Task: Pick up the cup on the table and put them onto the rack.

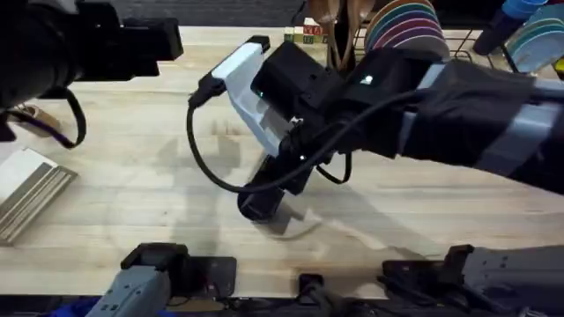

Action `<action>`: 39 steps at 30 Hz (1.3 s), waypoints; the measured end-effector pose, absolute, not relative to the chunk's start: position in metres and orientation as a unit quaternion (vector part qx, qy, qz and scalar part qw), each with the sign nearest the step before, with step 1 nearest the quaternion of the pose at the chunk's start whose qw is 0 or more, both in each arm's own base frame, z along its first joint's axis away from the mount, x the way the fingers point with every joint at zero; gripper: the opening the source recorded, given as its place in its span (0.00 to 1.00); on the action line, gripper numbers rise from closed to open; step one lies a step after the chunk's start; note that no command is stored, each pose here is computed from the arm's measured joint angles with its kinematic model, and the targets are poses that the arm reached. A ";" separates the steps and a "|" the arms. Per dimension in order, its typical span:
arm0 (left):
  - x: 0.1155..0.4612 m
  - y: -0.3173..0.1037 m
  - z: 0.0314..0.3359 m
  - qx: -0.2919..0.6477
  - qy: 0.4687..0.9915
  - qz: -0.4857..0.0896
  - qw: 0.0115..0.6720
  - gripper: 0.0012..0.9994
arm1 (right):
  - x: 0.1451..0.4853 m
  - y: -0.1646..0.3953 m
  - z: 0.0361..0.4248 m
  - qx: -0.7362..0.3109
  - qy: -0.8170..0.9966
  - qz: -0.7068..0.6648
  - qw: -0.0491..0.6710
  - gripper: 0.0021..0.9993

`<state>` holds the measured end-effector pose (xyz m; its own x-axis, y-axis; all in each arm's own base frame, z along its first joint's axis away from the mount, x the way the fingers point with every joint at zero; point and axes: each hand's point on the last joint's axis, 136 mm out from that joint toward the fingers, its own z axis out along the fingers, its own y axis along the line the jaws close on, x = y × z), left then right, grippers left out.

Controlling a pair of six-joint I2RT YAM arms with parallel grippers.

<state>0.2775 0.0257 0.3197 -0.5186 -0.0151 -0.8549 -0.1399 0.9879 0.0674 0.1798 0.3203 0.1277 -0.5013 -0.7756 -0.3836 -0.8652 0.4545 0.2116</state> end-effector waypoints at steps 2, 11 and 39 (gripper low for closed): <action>0.280 0.027 0.318 -0.046 0.870 0.067 0.487 0.99 | 0.180 0.320 0.123 -0.485 0.847 0.189 0.110 0.99; 0.293 0.028 0.311 -0.047 0.875 0.072 0.476 0.99 | 0.179 0.319 0.113 -0.485 0.850 0.182 0.094 0.91; 0.298 0.028 0.311 -0.048 0.874 0.072 0.478 0.99 | 0.176 0.323 0.111 -0.490 0.847 0.186 0.093 0.82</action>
